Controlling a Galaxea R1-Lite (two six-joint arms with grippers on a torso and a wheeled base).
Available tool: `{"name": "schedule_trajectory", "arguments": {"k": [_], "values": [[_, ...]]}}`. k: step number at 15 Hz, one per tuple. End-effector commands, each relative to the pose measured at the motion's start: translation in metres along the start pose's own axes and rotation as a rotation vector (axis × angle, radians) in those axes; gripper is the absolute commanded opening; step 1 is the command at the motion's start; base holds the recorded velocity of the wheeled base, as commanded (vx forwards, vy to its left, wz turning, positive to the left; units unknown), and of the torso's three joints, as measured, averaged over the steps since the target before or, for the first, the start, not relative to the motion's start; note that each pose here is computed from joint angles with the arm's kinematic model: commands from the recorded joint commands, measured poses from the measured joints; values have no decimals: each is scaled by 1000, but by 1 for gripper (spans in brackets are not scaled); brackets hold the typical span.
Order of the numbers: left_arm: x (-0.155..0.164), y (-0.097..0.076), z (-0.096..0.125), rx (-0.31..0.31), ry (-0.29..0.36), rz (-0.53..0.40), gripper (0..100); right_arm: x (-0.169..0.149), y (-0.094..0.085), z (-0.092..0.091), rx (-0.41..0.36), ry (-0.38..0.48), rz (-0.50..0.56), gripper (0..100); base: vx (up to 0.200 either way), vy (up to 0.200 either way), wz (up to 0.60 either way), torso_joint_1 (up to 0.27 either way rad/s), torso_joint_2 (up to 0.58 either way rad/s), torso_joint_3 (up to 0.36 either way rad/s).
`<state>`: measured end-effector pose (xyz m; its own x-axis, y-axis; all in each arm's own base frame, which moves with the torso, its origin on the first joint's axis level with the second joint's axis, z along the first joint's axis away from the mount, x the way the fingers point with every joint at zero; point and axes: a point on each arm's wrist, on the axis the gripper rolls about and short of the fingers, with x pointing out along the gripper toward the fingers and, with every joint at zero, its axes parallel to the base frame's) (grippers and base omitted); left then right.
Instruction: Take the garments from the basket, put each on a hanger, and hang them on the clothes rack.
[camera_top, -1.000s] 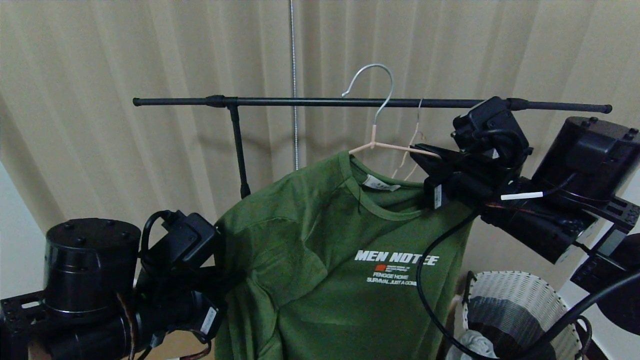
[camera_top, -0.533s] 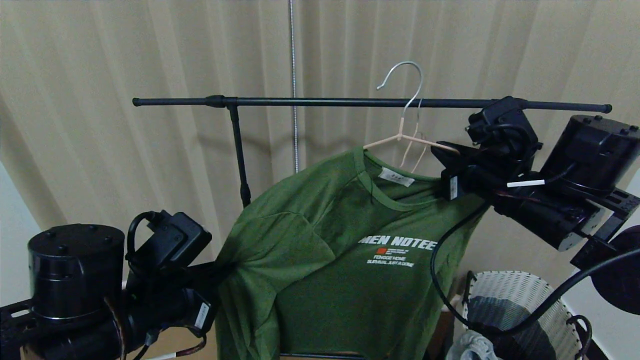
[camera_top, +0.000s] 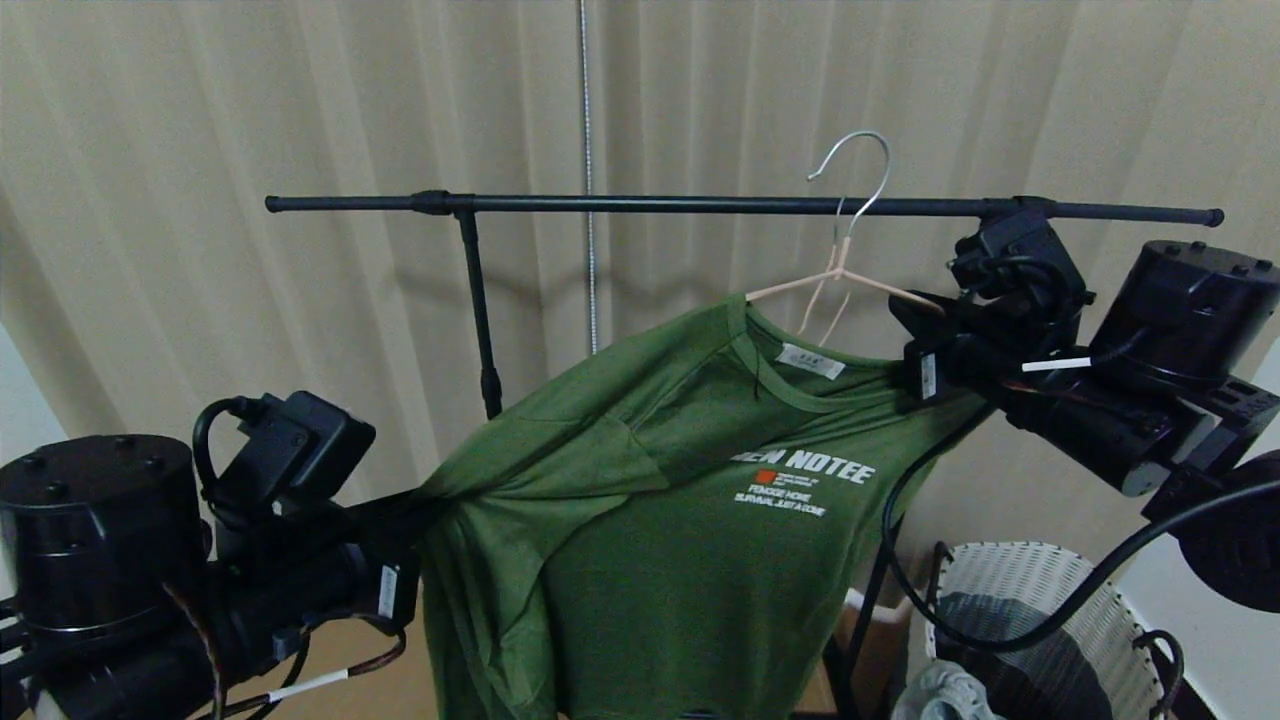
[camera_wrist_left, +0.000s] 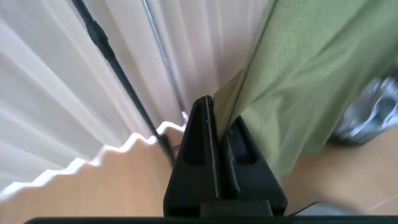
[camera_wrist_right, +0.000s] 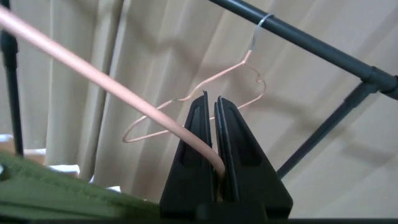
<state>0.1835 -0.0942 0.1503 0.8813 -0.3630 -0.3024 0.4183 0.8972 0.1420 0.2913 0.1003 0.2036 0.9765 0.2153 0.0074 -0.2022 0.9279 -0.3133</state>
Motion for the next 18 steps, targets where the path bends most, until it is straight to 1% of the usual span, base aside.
{"name": "schedule_trajectory", "arguments": {"k": [1,2,3,5,6,7,8,9,10,13,16,18], "values": [[6,4,-1,-50,17,26,0,-1,2,-1,-1,0,10,0,0,0,0,0,0,0],[9,11,-8,-57,55,57,0,-1,3,1,1,-5,15,0,0,0,0,0,0,0],[11,14,-12,-56,74,68,0,-1,5,3,2,-15,20,0,0,0,0,0,0,0],[10,14,-22,-54,113,70,0,-2,10,9,28,-36,41,0,0,0,0,0,0,0],[9,13,-24,-45,123,66,0,-2,12,11,48,-43,45,0,0,0,0,0,0,0],[8,12,-28,-20,136,60,0,-2,16,17,71,-57,59,0,0,0,0,0,0,0],[7,12,-28,0,134,55,0,-3,16,18,74,-62,61,0,0,0,0,0,0,0],[6,12,-28,4,134,55,0,-3,16,19,74,-64,60,0,0,0,0,0,0,0],[6,12,-28,5,133,54,100,-4,16,20,74,-64,62,0,0,0,0,0,0,0],[5,11,-31,14,138,48,100,-4,16,18,71,-50,56,0,0,0,0,0,0,0],[-6,2,-33,34,80,14,100,-9,15,17,63,-5,65,0,0,0,0,0,0,0],[-14,0,-34,67,59,0,100,-12,16,15,57,29,73,0,0,0,0,0,0,0]]}}
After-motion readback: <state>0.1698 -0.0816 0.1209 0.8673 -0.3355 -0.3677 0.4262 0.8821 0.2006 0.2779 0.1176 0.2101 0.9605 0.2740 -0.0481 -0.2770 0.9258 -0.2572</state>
